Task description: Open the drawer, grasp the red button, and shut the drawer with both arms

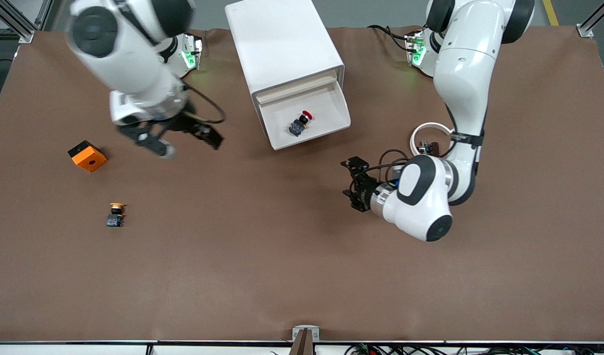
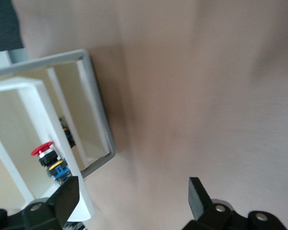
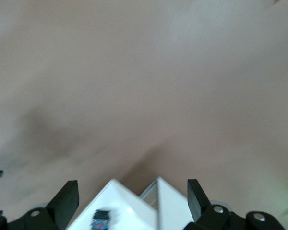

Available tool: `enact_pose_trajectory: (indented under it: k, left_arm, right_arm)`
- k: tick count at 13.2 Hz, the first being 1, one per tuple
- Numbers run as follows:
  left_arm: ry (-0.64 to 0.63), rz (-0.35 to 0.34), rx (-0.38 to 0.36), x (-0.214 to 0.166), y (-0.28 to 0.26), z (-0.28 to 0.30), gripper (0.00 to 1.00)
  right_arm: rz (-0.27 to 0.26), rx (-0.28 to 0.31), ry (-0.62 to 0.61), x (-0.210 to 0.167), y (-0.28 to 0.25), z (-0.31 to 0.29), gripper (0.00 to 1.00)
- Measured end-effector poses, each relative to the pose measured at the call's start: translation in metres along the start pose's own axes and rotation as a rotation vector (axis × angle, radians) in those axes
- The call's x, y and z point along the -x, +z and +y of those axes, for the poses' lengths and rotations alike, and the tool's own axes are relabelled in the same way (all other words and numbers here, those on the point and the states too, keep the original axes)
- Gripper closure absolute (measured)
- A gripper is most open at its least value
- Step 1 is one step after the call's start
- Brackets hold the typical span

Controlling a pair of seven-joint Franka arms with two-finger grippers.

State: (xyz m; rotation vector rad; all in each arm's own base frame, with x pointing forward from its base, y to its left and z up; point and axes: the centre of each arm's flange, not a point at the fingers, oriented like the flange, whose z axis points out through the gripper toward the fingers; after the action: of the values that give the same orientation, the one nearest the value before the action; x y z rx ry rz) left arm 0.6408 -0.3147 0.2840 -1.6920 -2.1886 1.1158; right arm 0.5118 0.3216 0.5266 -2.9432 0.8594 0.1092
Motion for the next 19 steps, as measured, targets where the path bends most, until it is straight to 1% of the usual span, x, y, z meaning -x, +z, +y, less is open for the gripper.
enact_pose_trajectory:
  k: [2,4,6,7,9,11,12,14,16,17,19]
  left_arm:
    - [0.087,0.059,0.073,-0.003,-0.029,-0.011,0.0]
    - [0.179,0.115,0.134,-0.006,-0.056,-0.022,0.0]
    - [0.239,0.185,0.193,-0.018,-0.083,-0.027,0.0]
    - [0.29,0.23,0.214,-0.023,-0.093,-0.03,0.0]
    - [0.468,0.315,0.238,-0.025,-0.113,-0.042,0.0]
    - [0.659,0.36,0.256,-0.022,-0.134,-0.058,0.0]
    - [0.732,0.388,0.275,-0.022,-0.146,-0.065,0.0]
    - [0.87,0.49,0.301,-0.023,-0.168,-0.079,0.0]
    - [1.07,0.588,0.314,-0.016,-0.184,-0.094,0.0]
    - [1.167,0.617,0.318,-0.009,-0.19,-0.104,0.0]
    - [1.278,0.643,0.328,-0.003,-0.201,-0.119,0.0]
  right_arm:
    - [0.007,-0.012,0.05,0.048,0.035,-0.031,0.0]
    - [0.008,-0.008,0.097,0.092,0.071,-0.054,0.0]
    - [0.006,0.019,0.123,0.127,0.107,-0.07,0.0]
    - [0.005,0.04,0.125,0.137,0.124,-0.074,0.0]
    - [0.005,0.069,0.124,0.145,0.151,-0.079,0.0]
    - [0.014,0.072,0.127,0.145,0.167,-0.083,0.0]
    - [0.019,0.077,0.125,0.146,0.173,-0.084,0.0]
    - [0.032,0.091,0.114,0.147,0.184,-0.085,0.0]
    - [0.042,0.105,0.099,0.151,0.193,-0.086,0.0]
    - [0.048,0.109,0.09,0.154,0.195,-0.087,0.0]
    - [0.056,0.115,0.071,0.163,0.198,-0.088,0.0]
